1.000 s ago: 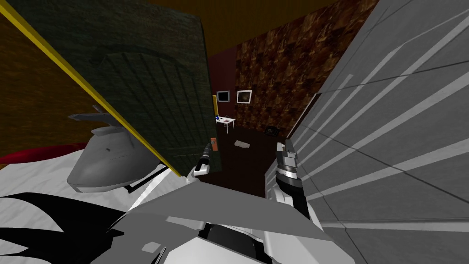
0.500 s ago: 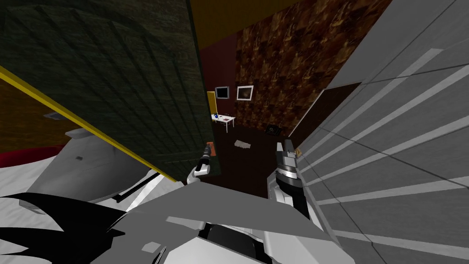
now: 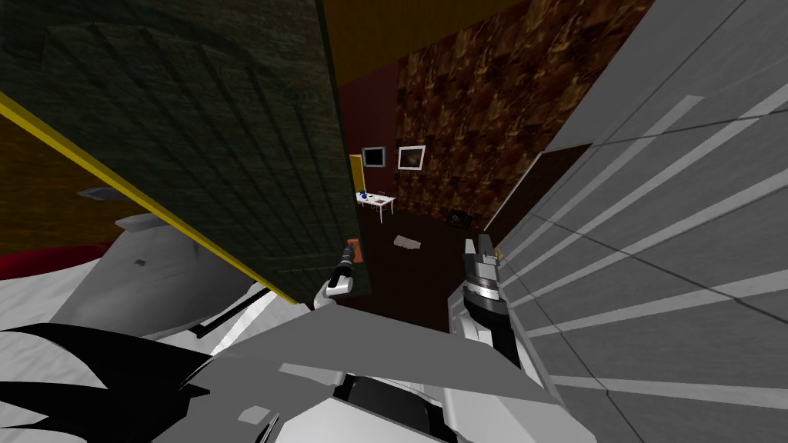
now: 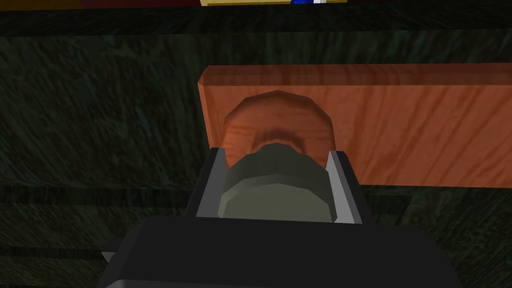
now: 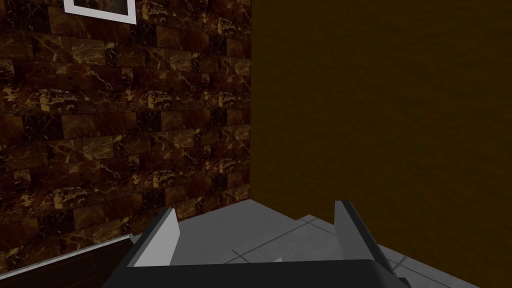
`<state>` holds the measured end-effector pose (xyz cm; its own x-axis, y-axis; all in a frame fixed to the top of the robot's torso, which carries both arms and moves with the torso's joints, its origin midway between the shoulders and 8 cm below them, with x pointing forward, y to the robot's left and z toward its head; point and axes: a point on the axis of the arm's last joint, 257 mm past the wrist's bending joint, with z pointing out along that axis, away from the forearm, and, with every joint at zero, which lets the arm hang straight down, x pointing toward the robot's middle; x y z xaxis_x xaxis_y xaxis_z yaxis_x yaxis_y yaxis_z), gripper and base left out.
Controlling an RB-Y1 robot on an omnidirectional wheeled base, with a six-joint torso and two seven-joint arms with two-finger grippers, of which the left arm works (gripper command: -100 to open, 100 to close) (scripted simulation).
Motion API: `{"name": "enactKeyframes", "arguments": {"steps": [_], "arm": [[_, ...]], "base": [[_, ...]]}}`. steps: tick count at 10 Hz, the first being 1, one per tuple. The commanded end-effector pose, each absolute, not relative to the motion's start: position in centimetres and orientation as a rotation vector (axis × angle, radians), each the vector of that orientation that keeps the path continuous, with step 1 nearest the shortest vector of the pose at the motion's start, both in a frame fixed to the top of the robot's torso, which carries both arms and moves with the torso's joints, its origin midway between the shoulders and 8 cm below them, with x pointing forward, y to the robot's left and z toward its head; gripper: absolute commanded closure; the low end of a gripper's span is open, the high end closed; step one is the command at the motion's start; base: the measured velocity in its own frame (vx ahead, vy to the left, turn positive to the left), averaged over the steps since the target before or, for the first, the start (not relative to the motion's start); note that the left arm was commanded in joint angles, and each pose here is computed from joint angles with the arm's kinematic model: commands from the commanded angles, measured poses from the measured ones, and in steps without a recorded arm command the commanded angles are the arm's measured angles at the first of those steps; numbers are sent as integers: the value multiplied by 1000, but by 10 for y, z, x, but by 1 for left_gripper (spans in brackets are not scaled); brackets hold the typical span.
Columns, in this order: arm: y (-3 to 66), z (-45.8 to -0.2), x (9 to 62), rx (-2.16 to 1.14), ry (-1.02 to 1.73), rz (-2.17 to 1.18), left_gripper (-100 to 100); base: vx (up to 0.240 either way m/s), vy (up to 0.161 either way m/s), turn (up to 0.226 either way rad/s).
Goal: Push the door open
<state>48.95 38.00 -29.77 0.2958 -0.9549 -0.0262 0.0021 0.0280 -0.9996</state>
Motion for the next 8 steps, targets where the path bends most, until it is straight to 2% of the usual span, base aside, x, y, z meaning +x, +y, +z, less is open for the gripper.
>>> {"name": "enactKeyframes", "arguments": {"steps": [1,4,8], "arm": [[380,-294,491,-1306,990,-973,100],[401,-295,484,-1316,974,-937,100],[428,-292,472,-1342,926,-896,100]], "base": [[0,0,0],[152,-30,38],[224,-34,53]]}}
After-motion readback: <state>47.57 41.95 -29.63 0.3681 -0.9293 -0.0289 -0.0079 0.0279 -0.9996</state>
